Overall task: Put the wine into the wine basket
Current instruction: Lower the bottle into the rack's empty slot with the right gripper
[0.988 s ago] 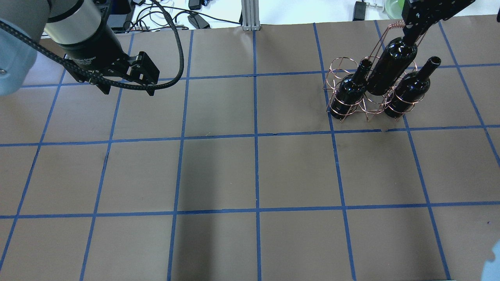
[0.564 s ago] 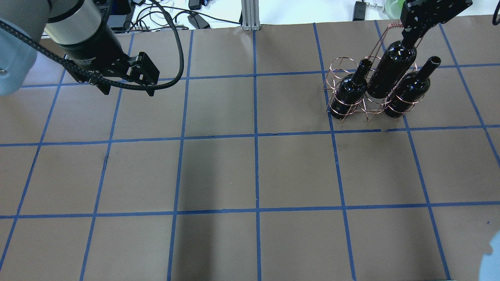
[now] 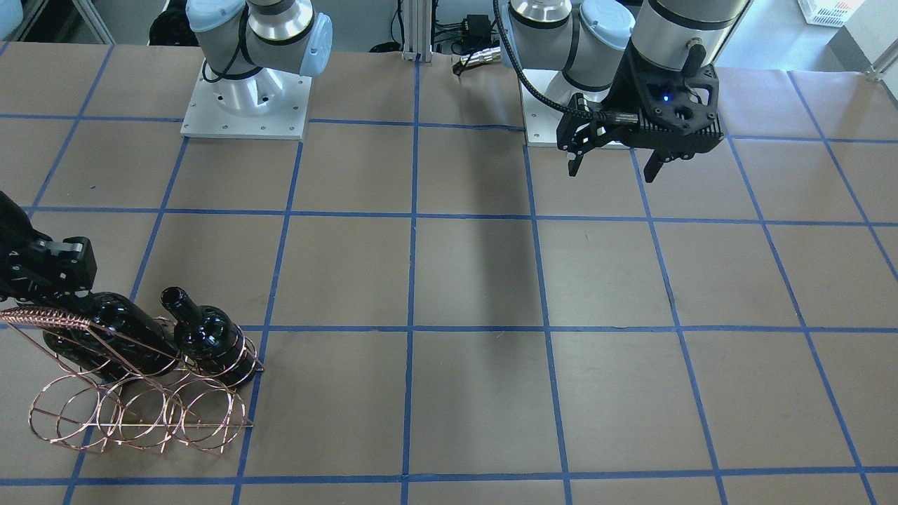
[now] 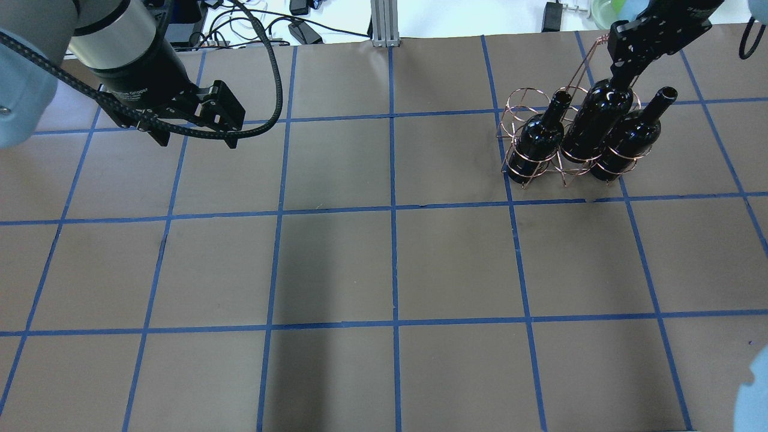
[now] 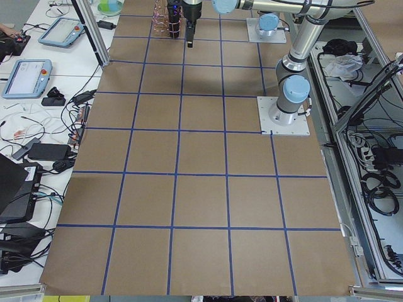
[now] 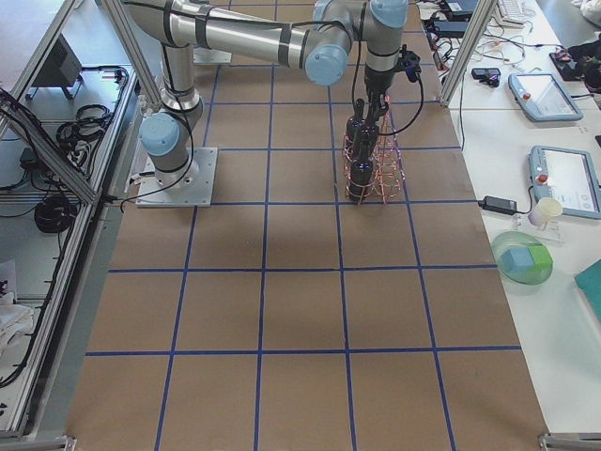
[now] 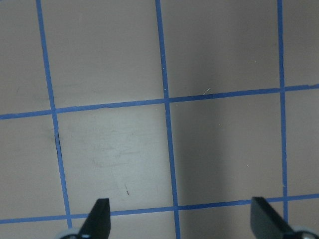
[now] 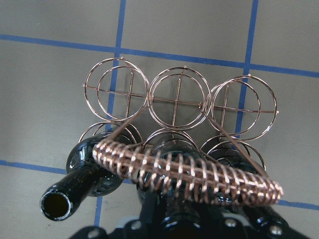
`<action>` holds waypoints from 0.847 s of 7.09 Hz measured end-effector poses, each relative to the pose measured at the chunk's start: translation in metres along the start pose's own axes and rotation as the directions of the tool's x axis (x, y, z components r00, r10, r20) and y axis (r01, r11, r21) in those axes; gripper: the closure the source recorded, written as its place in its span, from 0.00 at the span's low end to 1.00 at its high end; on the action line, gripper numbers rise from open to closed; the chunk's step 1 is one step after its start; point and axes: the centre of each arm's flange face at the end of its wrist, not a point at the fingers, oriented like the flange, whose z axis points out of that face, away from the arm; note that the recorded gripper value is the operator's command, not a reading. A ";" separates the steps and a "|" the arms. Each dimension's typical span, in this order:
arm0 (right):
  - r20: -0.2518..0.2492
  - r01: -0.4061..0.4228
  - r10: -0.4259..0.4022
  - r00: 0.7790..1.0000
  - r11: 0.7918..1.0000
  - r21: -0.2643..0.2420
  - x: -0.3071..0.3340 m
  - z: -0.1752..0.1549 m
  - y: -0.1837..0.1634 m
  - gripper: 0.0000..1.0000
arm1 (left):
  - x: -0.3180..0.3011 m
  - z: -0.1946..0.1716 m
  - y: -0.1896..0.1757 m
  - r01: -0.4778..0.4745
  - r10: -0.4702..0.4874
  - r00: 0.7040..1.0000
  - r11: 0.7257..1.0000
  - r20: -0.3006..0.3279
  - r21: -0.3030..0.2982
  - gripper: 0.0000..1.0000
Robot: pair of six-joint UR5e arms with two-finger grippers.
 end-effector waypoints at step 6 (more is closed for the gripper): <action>-0.003 -0.014 0.014 1.000 1.000 0.002 -0.002 0.012 0.005 0.00 | 0.002 -0.004 0.002 0.002 -0.002 1.000 1.000 -0.009 0.010 0.00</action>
